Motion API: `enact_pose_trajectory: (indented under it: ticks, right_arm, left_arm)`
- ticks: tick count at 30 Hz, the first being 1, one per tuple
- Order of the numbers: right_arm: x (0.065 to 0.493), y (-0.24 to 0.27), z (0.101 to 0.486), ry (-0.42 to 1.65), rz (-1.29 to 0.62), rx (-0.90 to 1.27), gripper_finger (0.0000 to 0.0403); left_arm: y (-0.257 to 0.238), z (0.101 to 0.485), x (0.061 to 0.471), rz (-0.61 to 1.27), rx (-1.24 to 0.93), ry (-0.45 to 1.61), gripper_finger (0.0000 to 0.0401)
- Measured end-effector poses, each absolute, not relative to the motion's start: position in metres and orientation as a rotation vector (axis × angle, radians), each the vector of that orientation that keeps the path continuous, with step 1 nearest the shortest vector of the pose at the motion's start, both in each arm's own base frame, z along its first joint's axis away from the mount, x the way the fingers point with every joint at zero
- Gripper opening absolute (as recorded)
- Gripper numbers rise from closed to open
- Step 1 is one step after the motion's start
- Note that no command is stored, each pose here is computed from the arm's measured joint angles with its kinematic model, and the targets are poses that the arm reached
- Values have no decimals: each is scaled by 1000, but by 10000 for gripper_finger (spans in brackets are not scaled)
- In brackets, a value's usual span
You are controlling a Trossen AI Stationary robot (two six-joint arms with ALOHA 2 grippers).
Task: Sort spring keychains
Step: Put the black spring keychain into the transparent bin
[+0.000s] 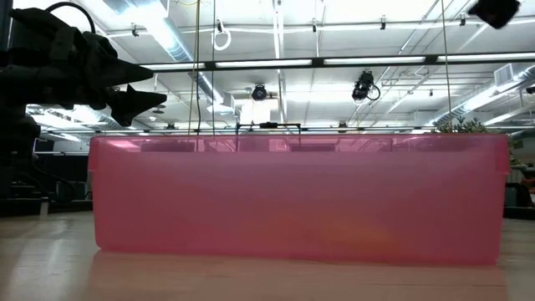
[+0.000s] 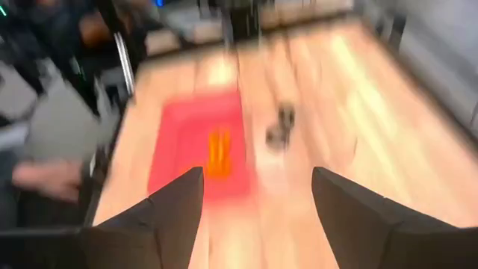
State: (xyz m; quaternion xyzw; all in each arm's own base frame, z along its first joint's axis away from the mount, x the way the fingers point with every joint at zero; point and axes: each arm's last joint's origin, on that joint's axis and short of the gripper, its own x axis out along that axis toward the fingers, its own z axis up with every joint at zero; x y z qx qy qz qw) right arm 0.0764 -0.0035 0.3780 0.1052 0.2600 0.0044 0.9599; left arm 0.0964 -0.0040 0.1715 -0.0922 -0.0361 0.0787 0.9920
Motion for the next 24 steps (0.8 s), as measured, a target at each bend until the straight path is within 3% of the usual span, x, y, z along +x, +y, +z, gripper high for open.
enact_pose_trajectory:
  ticks: [5,24]
  right_arm:
    - [84,0,357,765,-29,261,254]
    - [134,79,266,1183,-24,170,254]
  left_arm:
    - [-4,172,96,158,-185,-72,321]
    - [-4,172,96,158,-185,-72,321]
